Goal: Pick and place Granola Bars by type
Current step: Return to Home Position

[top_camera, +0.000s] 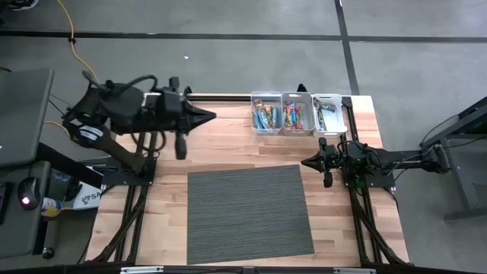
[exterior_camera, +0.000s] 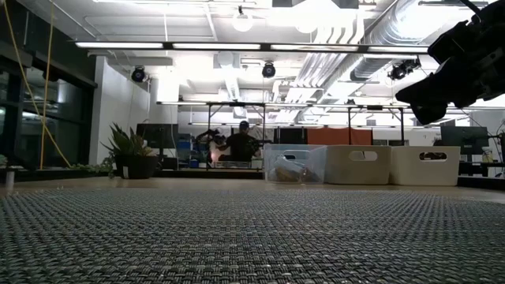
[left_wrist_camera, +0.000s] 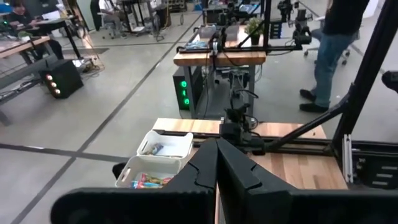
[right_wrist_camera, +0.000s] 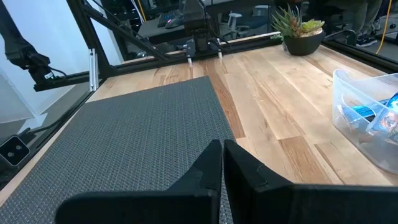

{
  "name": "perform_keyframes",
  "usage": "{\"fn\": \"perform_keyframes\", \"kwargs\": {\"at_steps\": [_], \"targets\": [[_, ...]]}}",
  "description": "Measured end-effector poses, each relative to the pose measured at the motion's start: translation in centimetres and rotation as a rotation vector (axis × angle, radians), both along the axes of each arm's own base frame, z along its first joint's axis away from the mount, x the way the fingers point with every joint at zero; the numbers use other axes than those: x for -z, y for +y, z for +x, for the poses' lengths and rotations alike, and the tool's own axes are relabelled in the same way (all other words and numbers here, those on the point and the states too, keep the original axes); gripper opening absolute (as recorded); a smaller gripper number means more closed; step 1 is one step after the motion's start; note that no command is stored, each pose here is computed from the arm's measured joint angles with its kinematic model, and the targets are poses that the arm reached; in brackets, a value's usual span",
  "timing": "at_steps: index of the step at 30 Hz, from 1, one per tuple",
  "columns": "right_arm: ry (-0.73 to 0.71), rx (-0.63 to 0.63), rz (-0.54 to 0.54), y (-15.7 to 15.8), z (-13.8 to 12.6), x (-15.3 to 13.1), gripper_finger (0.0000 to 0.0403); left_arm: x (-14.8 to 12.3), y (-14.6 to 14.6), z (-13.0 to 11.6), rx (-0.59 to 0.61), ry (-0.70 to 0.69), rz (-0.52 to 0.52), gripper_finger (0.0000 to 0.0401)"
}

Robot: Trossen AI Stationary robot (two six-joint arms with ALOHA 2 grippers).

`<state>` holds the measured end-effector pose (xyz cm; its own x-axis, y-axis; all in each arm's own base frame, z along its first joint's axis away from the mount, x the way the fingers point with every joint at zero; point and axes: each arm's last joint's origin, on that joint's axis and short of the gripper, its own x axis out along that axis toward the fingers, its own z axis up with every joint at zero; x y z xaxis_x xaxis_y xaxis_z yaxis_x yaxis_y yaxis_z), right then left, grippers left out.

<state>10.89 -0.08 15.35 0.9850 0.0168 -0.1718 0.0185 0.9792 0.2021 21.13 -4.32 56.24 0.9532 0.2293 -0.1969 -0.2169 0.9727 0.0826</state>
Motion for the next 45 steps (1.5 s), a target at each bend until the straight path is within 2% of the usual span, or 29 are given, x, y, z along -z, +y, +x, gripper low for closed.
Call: {"fn": "perform_keyframes", "kwargs": {"at_steps": [4, 9, 15, 26, 30, 34, 40, 42, 45], "targets": [[0.000, 0.000, 0.000, 0.0, 0.0, 0.0, 0.0000, 0.4, 0.6, -2.3, 0.016, -0.061, -0.020, 0.0000], [0.000, 0.000, 0.000, 0.0, 0.0, 0.0, 0.0000, 3.2, 1.2, -5.0, 0.042, -0.163, -0.050, 0.0000], [-0.001, 0.000, 0.000, 0.0, 0.0, 0.0, 0.0000, 9.3, 2.1, -8.6, 0.084, -0.347, -0.102, 0.0000], [-0.001, 0.000, 0.000, 0.0, 0.0, 0.0, 0.0000, 22.9, 3.7, -14.3, 0.096, -0.654, -0.224, 0.0000], [-0.001, 0.000, 0.000, 0.0, 0.0, 0.0, 0.0000, 26.9, 3.9, -15.2, 0.110, -0.747, -0.245, 0.0000], [-0.001, -0.001, 0.000, 0.0, 0.0, 0.0, 0.0000, 28.9, 3.8, -15.2, 0.141, -0.821, -0.243, 0.0000], [0.004, -0.001, 0.000, 0.0, 0.0, 0.0, 0.0000, 29.5, 3.2, -14.7, 0.301, -0.787, -0.197, 0.0000], [0.007, -0.001, 0.000, 0.0, 0.0, 0.1, 0.0000, 29.8, 3.0, -14.5, 0.363, -0.748, -0.182, 0.0000], [0.007, -0.001, 0.000, 0.0, 0.0, 0.1, 0.0000, 30.4, 2.8, -14.3, 0.397, -0.677, -0.178, 0.0000]]}}
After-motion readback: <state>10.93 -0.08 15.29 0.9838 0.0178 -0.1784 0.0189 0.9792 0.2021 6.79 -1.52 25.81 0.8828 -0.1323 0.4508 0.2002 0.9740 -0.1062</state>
